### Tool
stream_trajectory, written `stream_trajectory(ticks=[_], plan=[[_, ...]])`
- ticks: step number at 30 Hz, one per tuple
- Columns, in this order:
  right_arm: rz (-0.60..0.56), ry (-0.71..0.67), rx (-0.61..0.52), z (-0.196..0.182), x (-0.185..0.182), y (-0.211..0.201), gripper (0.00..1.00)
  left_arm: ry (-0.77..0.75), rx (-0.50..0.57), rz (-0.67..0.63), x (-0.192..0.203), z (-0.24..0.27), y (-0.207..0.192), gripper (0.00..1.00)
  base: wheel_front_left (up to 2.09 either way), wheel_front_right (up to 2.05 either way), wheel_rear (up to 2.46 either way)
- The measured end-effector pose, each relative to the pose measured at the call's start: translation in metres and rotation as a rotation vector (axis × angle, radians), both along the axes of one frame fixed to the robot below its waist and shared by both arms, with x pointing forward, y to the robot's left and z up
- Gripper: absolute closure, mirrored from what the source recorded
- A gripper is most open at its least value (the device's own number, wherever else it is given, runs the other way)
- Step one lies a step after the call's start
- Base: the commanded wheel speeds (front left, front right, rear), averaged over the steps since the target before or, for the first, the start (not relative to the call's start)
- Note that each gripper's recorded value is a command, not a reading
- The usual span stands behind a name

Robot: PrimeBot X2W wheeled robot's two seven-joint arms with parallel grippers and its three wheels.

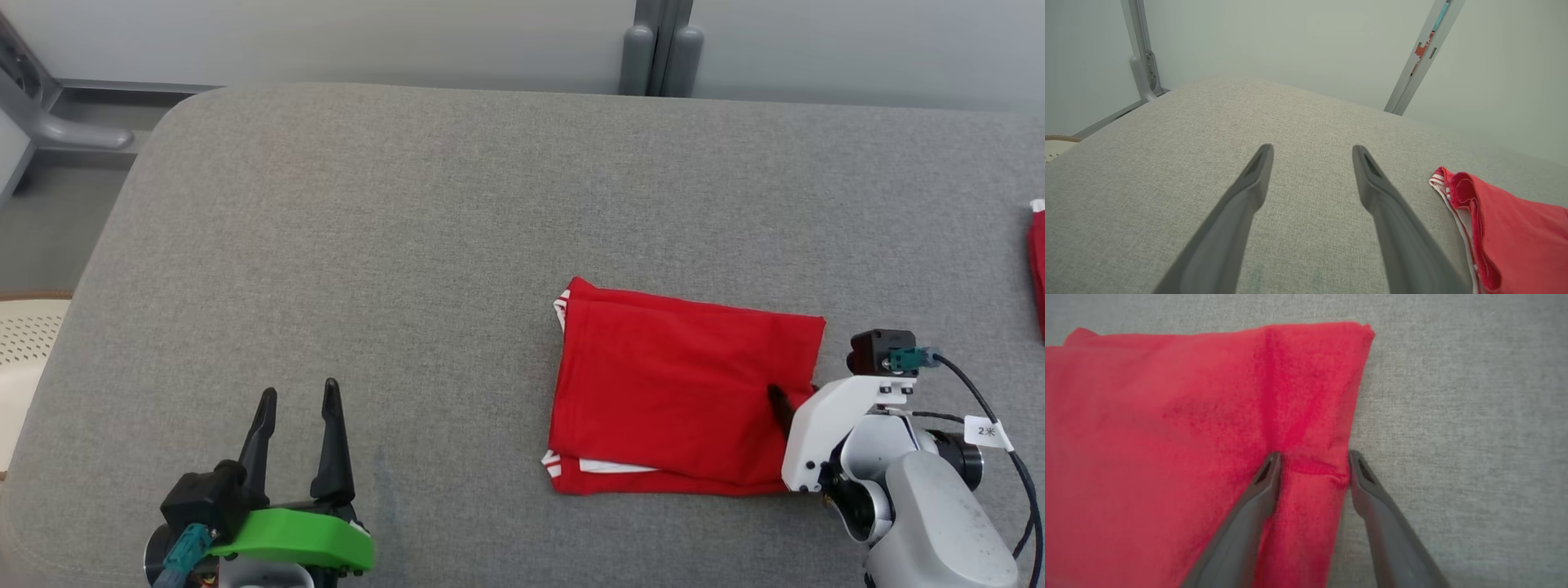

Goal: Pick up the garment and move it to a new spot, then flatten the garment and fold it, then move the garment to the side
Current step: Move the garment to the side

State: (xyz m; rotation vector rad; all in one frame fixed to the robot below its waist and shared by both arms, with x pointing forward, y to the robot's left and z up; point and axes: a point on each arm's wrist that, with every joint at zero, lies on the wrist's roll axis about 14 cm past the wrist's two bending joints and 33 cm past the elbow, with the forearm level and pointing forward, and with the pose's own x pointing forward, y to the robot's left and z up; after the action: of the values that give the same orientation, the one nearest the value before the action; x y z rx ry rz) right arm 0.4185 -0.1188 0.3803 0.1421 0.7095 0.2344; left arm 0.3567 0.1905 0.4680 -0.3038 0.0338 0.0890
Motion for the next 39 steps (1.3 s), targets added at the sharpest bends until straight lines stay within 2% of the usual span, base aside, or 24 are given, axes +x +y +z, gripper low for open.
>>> stream_trajectory(ticks=[1, 7, 15, 26, 33, 39], plan=[[0.005, 0.001, -0.003, 0.0, 0.001, 0.001, 1.0, 0.002, 0.0, -0.002, 0.001, -0.001, -0.001, 0.0, 0.0, 0.0, 0.0], [-0.038, -0.066, -0.01, 0.01, 0.011, -0.017, 1.0, -0.014, 0.003, -0.063, 0.012, 0.003, -0.019, 0.0, 0.0, 0.0, 0.0], [-0.18, -0.212, -0.083, 0.045, 0.026, -0.088, 1.0, -0.051, -0.01, -0.221, 0.037, 0.011, -0.071, 0.0, 0.0, 0.0, 0.0], [-0.439, -0.332, -0.175, 0.081, -0.001, -0.194, 1.0, -0.086, -0.016, -0.505, 0.075, 0.01, -0.167, 0.0, 0.0, 0.0, 0.0], [-0.536, -0.322, -0.219, 0.077, -0.027, -0.229, 1.0, -0.049, -0.049, -0.637, 0.08, -0.009, -0.214, 0.0, 0.0, 0.0, 0.0], [-0.529, -0.337, -0.246, 0.075, -0.021, -0.233, 1.0, -0.016, -0.058, -0.636, 0.084, -0.024, -0.215, 0.0, 0.0, 0.0, 0.0]])
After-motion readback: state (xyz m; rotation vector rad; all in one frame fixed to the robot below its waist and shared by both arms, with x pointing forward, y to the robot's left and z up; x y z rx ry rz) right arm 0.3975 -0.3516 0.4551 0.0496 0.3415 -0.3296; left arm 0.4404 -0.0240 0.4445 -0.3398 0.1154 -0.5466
